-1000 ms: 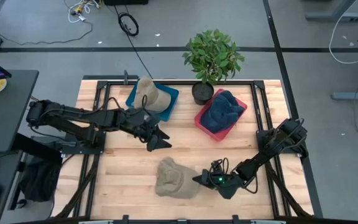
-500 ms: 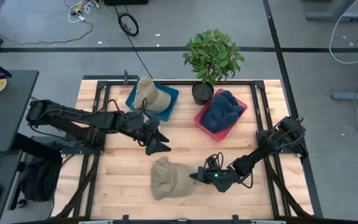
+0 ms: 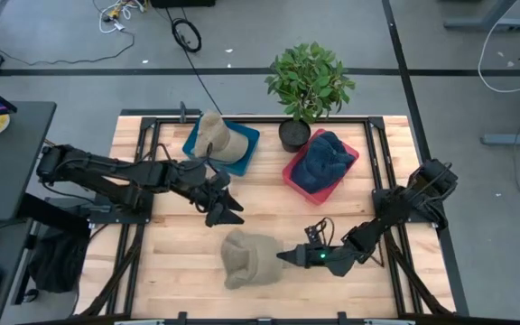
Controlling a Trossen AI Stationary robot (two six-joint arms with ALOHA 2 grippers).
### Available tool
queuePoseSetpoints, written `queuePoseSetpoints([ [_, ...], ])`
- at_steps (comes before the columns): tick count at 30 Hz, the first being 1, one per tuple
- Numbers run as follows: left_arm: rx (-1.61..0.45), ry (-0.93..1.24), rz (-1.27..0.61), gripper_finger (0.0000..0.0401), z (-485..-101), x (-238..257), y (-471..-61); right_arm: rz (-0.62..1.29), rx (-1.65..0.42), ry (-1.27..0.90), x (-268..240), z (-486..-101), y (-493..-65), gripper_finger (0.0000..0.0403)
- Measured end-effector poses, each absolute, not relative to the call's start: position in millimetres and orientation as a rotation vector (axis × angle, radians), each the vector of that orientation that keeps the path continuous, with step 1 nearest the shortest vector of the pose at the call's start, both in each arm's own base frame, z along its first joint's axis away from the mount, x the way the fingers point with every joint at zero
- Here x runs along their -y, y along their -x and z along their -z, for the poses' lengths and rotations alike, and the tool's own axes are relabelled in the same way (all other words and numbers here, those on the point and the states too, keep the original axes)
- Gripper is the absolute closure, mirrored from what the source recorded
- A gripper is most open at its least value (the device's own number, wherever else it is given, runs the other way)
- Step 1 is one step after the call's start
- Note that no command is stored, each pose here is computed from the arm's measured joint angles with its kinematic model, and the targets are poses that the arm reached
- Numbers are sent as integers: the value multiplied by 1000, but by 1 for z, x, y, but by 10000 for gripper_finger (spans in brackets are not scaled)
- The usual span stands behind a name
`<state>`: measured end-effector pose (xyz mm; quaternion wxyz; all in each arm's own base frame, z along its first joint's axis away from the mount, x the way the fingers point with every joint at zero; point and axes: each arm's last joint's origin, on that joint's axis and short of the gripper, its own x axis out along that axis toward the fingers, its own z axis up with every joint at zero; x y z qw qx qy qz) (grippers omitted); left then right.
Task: Pick & Place hat
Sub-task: Put the brown cap into the blue bin
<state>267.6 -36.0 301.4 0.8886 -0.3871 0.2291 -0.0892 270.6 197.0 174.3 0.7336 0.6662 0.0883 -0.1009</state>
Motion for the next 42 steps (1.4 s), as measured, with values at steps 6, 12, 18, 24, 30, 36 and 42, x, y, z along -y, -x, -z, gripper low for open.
queuePoseSetpoints([
  [6, -391, 798, 222, 67, -322, 34, -250, 157, -102, -1387, -192, -217, -256, 397],
  [12, -251, 801, 170, 66, -346, 29, -226, 122, -11, -1232, -177, -257, -241, 397],
  [18, -128, 812, 72, 66, -361, 23, -207, 126, 94, -1105, -162, -290, -226, 398],
  [24, -79, 820, 5, 66, -364, 20, -203, 70, 172, -1032, -154, -312, -216, 398],
  [30, -78, 847, 7, 66, -363, 14, -207, 45, 239, -1009, -149, -322, -215, 398],
  [36, 28, 834, 138, 66, -378, 16, -206, 38, 245, -1006, -142, -323, -221, 398],
  [42, -4, 829, 185, 66, -375, 17, -209, 8, 246, -1011, -136, -323, -226, 398],
])
